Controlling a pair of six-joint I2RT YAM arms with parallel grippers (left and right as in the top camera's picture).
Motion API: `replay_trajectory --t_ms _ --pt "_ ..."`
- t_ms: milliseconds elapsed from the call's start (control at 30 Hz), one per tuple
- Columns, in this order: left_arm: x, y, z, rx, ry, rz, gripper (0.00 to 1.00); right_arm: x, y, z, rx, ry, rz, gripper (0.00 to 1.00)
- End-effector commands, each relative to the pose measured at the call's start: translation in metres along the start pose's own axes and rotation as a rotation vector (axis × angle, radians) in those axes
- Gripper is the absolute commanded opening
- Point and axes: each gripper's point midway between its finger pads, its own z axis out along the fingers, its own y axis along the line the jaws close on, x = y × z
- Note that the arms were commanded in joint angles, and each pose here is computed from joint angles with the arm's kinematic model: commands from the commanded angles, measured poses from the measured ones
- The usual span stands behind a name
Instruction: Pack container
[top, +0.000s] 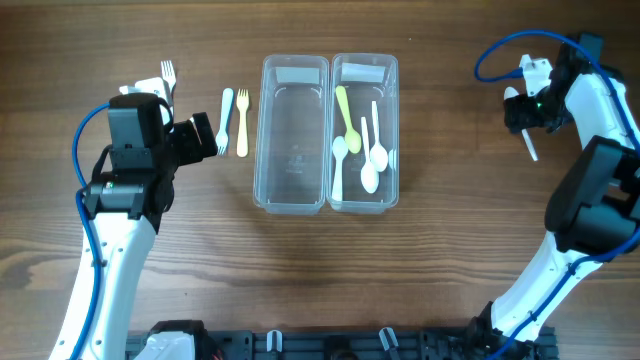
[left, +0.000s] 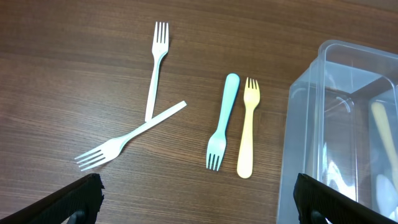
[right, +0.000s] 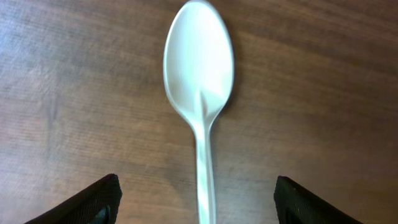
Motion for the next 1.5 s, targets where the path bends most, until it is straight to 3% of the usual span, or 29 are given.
replay_trajectory --t_ms 0,300,700,833,967,1067,1167,1300,1467 --pt "-0.008 0.003 -0.002 -0.015 -0.018 0.010 1.00 0.001 -0.002 0.015 0.016 0.012 0.022 0.79" --pt "-0.008 0.003 -0.002 -0.015 -0.018 0.010 1.00 -0.004 0.000 0.027 0.002 -0.009 0.069 0.75" --pt "-0.008 0.003 -0.002 -0.015 -0.018 0.010 1.00 0.005 0.006 0.039 -0.023 0.032 0.143 0.62" --pt "-0.008 0.003 -0.002 -0.015 -0.018 0.010 1.00 0.011 0.011 0.041 -0.039 0.052 0.184 0.45" --pt "-0.008 0.003 -0.002 -0.015 -0.018 0.010 1.00 0.021 0.019 0.039 -0.058 0.103 0.269 0.15" --pt "-0.008 0.003 -0.002 -0.015 -0.018 0.010 1.00 0.026 0.023 0.035 -0.064 0.129 0.331 0.05" --pt "-0.008 0.003 -0.002 -0.015 -0.018 0.010 1.00 0.024 0.028 0.024 -0.075 0.126 0.353 0.04" --pt "-0.008 0.003 -0.002 -0.015 -0.017 0.010 1.00 -0.004 0.040 -0.014 -0.144 0.012 0.371 0.04" --pt "-0.008 0.003 -0.002 -0.015 -0.018 0.010 1.00 -0.051 0.071 -0.103 -0.223 -0.203 0.389 0.04"
